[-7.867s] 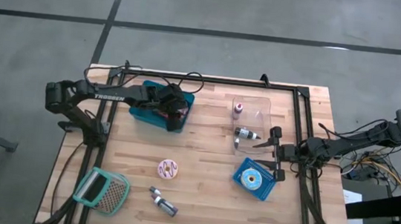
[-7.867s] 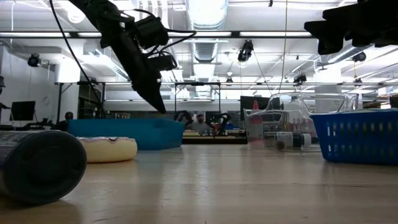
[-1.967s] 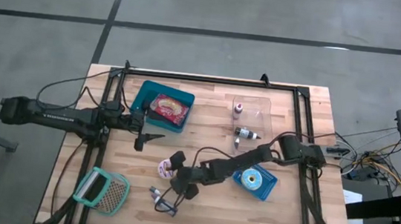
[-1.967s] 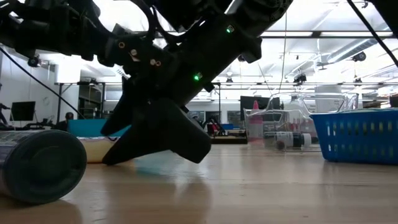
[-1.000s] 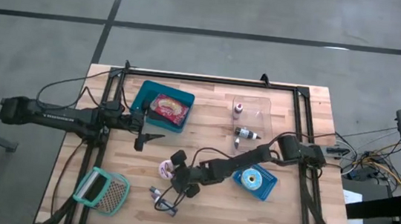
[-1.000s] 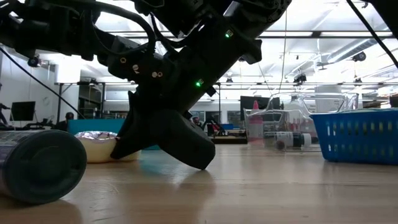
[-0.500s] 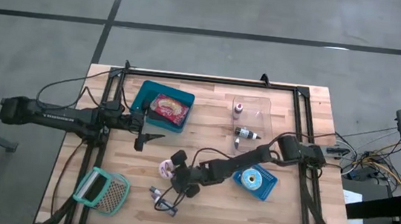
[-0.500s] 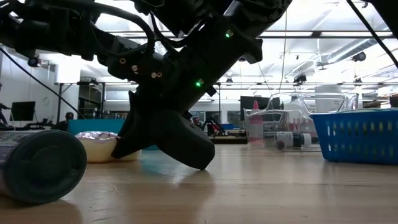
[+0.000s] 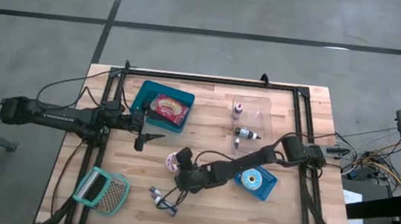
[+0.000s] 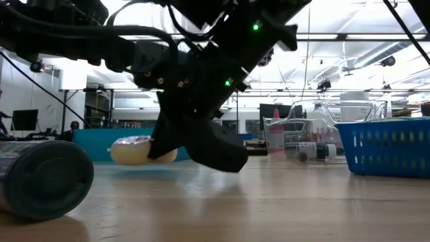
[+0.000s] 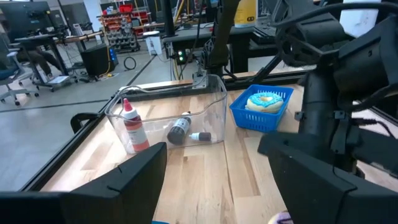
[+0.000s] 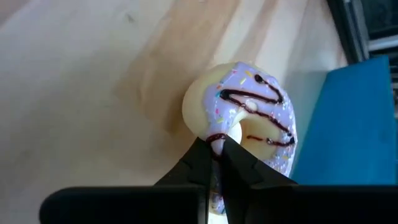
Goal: Pick & Place Food Item
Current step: Put the purple doughnut into the blue bin
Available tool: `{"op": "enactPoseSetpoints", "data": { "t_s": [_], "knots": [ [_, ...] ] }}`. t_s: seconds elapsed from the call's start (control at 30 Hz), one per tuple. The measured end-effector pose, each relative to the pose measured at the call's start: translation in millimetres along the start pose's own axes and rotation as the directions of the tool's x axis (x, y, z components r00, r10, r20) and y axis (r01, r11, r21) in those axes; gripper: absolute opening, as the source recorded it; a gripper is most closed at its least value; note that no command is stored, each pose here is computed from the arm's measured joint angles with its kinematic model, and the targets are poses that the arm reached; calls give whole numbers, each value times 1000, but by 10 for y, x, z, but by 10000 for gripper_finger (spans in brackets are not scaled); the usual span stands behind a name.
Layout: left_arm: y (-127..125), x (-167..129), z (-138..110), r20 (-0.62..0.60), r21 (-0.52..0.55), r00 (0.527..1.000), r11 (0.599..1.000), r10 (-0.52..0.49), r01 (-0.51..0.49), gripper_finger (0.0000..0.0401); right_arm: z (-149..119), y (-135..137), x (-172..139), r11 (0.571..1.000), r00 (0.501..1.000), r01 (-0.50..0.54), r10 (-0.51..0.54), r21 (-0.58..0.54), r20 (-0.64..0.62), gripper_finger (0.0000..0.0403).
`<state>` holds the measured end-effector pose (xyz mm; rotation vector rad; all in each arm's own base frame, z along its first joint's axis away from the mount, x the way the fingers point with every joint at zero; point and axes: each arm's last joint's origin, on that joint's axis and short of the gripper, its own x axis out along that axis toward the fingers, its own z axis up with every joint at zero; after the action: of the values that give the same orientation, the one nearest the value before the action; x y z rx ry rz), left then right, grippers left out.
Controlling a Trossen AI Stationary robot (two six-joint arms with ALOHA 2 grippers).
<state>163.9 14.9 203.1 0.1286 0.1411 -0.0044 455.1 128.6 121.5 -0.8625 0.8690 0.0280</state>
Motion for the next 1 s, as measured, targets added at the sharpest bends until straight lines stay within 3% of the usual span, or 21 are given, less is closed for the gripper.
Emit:
{"op": "enactPoseSetpoints", "data": {
  "t_s": [1.0],
  "knots": [
    [-4,0,-23,-24,-13,1000,1000,-4,4,284,-5,-336,-1088,992,996,-60,66,107,-59,11]
  ]
}}
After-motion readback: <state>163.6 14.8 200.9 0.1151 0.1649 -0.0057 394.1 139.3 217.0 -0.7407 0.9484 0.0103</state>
